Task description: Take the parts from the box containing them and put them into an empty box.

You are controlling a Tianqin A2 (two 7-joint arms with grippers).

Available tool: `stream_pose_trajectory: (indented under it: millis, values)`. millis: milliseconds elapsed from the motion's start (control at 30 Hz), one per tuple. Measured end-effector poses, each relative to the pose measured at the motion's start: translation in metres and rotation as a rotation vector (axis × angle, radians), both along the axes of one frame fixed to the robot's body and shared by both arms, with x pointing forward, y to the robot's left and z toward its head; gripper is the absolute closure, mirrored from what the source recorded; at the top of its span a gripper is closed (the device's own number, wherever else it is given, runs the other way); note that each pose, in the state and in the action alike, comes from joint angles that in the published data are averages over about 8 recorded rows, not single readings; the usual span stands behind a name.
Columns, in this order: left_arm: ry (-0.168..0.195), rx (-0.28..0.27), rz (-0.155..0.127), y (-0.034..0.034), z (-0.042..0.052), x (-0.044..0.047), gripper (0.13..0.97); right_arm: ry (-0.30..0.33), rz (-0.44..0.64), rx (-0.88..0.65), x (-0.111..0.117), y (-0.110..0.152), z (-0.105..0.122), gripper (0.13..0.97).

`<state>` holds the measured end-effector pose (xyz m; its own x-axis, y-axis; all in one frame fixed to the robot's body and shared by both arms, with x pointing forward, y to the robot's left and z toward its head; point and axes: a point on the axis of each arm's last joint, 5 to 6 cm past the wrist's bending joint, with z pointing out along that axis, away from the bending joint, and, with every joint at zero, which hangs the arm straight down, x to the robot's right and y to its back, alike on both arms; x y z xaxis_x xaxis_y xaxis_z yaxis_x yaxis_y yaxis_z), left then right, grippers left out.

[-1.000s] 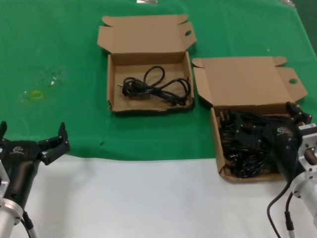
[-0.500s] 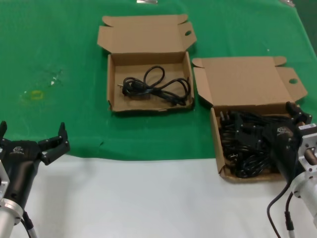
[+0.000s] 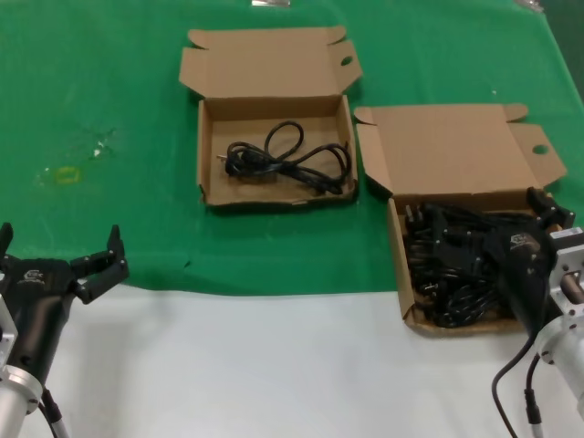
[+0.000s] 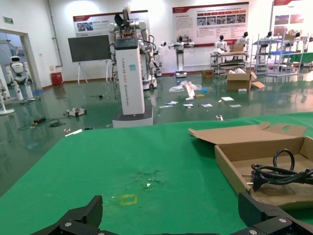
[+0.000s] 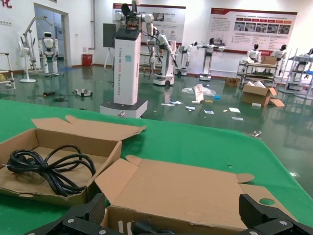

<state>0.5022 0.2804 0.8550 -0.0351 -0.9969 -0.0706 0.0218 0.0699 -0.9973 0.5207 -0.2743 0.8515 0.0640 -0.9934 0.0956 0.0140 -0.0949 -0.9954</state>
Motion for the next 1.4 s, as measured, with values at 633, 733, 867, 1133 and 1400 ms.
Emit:
stream_pose_trajectory:
  millis: [633, 733, 867, 1133, 1400]
  values:
    - [0.000, 0.000, 0.000, 0.0000, 0.0000, 0.0000, 0.132, 0.000, 0.000, 0.000, 0.0000, 0.0000, 0.0000, 0.130]
    - [0.000, 0.000, 0.000, 0.0000, 0.0000, 0.0000, 0.132, 0.000, 0.000, 0.000, 0.0000, 0.0000, 0.0000, 0.130]
    - [0.000, 0.000, 0.000, 0.0000, 0.0000, 0.0000, 0.132, 0.000, 0.000, 0.000, 0.0000, 0.0000, 0.0000, 0.130]
    - [0.000, 0.000, 0.000, 0.0000, 0.0000, 0.0000, 0.132, 0.000, 0.000, 0.000, 0.0000, 0.0000, 0.0000, 0.130]
    - [0.000, 0.000, 0.000, 0.0000, 0.0000, 0.0000, 0.132, 0.000, 0.000, 0.000, 0.0000, 0.0000, 0.0000, 0.130]
